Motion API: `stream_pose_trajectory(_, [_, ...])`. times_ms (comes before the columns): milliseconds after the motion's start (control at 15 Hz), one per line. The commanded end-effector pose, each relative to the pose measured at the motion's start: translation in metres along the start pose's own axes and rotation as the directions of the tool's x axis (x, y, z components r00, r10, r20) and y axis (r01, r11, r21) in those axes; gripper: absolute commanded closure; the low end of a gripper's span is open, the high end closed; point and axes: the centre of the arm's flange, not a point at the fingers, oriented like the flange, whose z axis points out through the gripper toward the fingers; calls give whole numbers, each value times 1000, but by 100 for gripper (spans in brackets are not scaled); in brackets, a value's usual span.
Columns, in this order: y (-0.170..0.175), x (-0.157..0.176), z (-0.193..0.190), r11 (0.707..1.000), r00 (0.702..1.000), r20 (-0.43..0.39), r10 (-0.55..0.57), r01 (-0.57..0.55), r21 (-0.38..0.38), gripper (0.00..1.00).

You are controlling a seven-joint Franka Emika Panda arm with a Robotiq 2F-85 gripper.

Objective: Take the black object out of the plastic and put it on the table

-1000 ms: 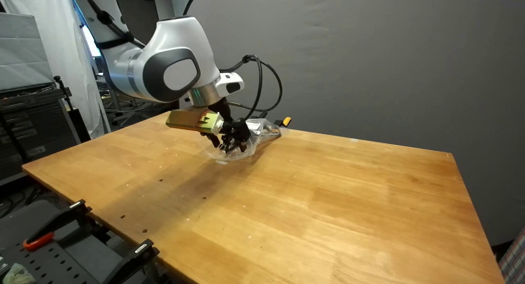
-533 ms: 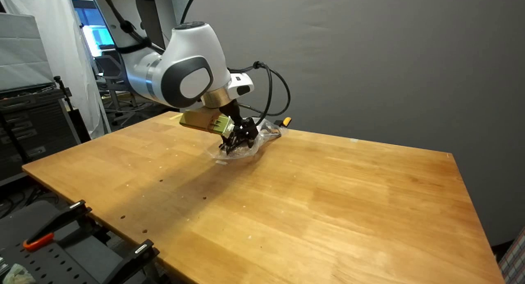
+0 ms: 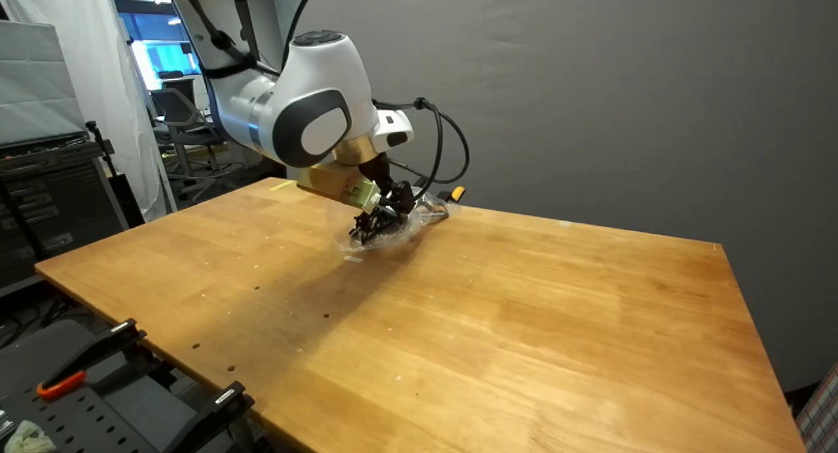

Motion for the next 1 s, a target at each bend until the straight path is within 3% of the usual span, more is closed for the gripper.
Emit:
stream_pose_trajectory(0, [7,6,-6,1000,1000,-15,19,-19,14,40])
stream_pose_trajectory(467, [8,-4,-19,999,999,7,39,-39,-11,94])
stream_pose_trajectory(600, [6,-6,-24,999,999,11,35,-34,-16,100])
stream_pose_trajectory(933, [-2,-7,-49,999,999,32,2,0,-45,99])
